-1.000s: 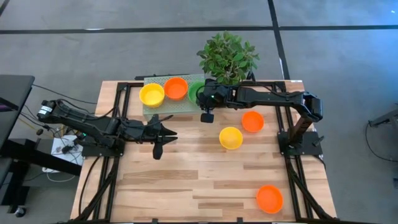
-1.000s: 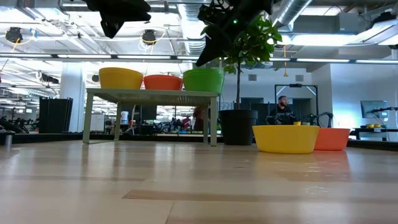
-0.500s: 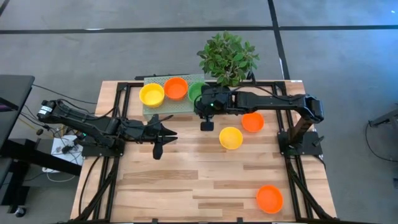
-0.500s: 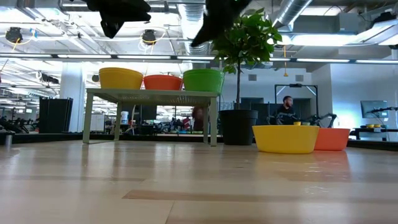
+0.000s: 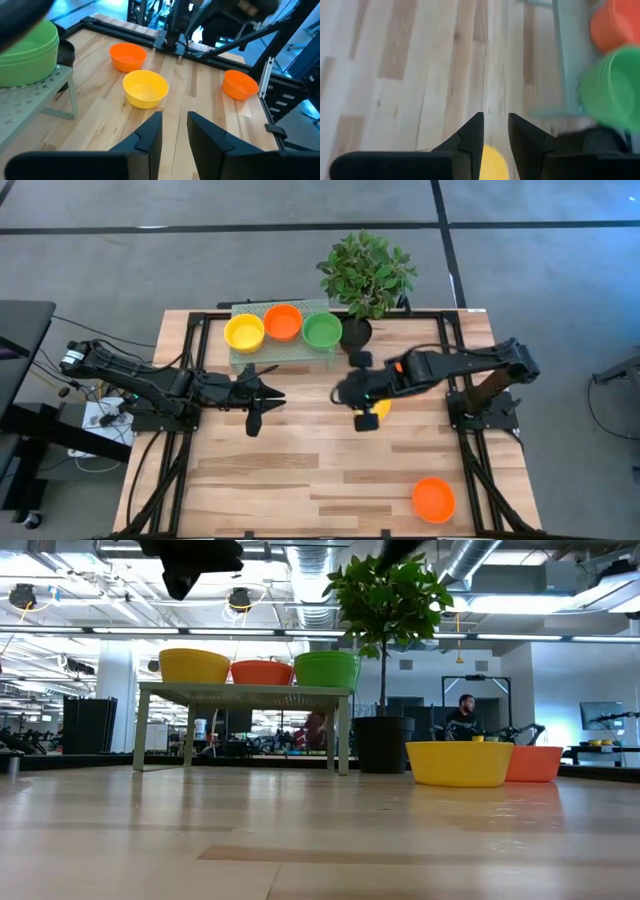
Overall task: Pick & Place Mini bowls
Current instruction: Stack the yellow bowl on top of the other yellow bowls on the shelf, then stack the orange bowl on top of the other orange bowls on the shelf
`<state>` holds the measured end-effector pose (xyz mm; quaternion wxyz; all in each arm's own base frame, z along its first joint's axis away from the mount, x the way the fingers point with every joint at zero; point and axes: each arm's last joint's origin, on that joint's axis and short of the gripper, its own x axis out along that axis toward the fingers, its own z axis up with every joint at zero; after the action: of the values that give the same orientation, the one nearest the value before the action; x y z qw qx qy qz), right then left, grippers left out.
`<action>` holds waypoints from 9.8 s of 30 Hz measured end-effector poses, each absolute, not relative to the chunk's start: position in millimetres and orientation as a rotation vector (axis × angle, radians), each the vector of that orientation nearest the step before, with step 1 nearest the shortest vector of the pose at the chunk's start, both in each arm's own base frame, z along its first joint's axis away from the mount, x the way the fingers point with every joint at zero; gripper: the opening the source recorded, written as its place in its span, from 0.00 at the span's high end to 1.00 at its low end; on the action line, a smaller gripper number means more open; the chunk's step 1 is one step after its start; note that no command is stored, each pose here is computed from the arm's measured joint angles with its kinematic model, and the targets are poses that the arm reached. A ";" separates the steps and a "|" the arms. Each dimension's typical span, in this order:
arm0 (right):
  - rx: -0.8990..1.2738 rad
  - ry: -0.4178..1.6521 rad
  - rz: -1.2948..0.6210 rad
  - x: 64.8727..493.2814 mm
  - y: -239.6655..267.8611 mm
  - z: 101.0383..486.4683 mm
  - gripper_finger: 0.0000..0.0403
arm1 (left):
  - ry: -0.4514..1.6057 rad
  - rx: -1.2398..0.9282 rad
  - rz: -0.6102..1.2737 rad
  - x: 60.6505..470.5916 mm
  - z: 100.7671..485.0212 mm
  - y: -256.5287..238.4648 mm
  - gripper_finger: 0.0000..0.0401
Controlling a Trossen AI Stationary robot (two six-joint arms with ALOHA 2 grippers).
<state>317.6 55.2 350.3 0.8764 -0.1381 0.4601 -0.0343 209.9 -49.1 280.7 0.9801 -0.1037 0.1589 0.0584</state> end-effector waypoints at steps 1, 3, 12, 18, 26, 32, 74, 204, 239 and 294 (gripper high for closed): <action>-0.285 0.964 -0.087 311.0 56.7 343.6 0.79 | 0.316 -0.210 0.116 210.6 280.8 -49.5 0.77; -0.250 0.965 -0.115 296.8 57.8 329.5 0.79 | 0.315 -0.210 0.109 211.2 280.3 -51.1 0.77; 0.017 0.876 -0.236 234.7 45.2 243.5 0.79 | 0.279 -0.138 -0.019 240.0 266.9 -68.4 0.77; 0.102 0.880 -0.247 218.1 42.3 198.8 0.79 | 0.235 -0.046 -0.076 264.5 252.8 -70.5 0.77; 0.160 0.871 -0.229 218.7 43.4 189.9 0.79 | 0.228 -0.074 -0.230 298.4 225.5 -51.2 0.77; 0.183 0.867 -0.147 221.8 51.3 188.9 0.79 | 0.254 -0.082 -0.214 318.4 217.7 -39.7 0.77; 0.112 0.894 0.203 334.9 84.7 167.2 0.99 | 0.318 0.115 -0.379 320.5 196.9 -63.2 0.65; 0.016 1.019 0.195 342.3 117.3 189.2 0.84 | 0.543 0.138 0.161 221.4 312.1 -2.5 0.75; 0.238 1.101 -0.560 182.4 33.6 221.5 0.84 | 0.326 0.093 0.019 223.4 253.4 -38.8 0.75; 0.516 1.295 -0.624 214.6 -50.5 180.2 0.84 | 0.316 0.085 0.020 223.7 254.4 -39.0 0.75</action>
<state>214.6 -50.5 180.2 0.7223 0.2334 0.5864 -0.2825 223.7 -39.0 254.4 0.9866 0.0424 0.1572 0.0097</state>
